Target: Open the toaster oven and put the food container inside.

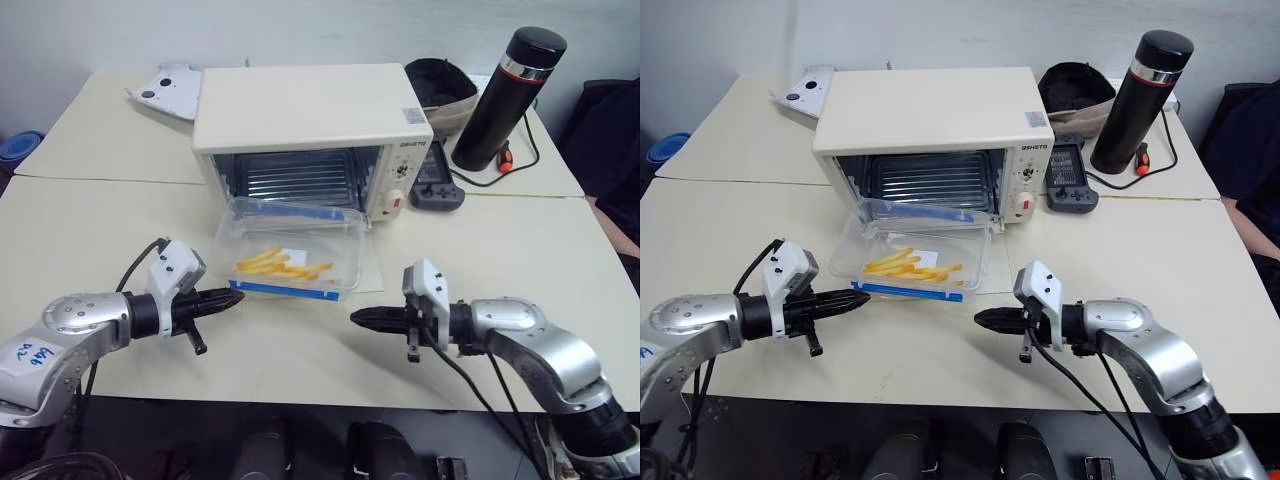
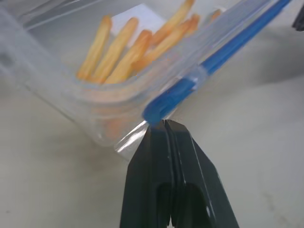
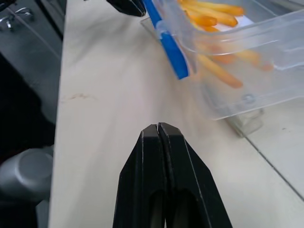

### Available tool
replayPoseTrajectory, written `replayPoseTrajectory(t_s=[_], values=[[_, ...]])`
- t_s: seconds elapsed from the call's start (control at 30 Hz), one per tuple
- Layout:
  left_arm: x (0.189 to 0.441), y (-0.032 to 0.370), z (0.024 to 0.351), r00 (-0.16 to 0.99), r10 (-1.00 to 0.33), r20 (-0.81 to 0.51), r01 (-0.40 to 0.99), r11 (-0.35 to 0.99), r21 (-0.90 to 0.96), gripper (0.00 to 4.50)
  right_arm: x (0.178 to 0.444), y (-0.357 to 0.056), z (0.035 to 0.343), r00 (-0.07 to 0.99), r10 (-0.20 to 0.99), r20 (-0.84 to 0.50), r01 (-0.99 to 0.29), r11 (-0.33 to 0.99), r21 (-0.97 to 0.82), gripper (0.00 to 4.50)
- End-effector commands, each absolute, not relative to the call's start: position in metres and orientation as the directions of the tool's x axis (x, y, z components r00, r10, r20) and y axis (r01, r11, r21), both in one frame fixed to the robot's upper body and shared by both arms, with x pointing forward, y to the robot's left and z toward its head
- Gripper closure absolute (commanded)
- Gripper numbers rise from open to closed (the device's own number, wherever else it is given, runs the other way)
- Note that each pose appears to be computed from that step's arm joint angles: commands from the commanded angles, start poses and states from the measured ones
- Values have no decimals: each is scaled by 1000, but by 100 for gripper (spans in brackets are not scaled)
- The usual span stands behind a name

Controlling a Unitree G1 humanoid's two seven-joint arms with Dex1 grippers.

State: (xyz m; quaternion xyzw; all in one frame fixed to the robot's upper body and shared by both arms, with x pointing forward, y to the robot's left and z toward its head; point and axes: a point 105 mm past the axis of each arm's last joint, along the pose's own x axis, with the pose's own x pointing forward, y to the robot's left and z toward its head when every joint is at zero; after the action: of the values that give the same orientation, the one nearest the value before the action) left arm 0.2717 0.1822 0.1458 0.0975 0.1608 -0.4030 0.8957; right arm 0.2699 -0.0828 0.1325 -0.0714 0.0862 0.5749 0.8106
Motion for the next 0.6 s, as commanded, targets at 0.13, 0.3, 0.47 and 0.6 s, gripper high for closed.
replayPoseTrajectory(t_s=[0.13, 0.3, 0.47, 0.6], values=[[310, 165, 173, 792, -593, -147, 608, 788, 100, 450, 330, -77, 167, 580, 814, -46, -809, 568, -151, 446], [324, 158, 189, 838, -542, -68, 546, 831, 109, 450, 356, -77, 194, 637, 769, 57, -756, 638, -147, 446], [345, 163, 191, 898, -439, -24, 439, 893, 102, 450, 377, -63, 210, 664, 737, 126, -726, 676, -124, 446], [371, 173, 191, 945, -327, -14, 323, 927, 191, 450, 388, -54, 208, 667, 731, 145, -726, 681, -97, 446]])
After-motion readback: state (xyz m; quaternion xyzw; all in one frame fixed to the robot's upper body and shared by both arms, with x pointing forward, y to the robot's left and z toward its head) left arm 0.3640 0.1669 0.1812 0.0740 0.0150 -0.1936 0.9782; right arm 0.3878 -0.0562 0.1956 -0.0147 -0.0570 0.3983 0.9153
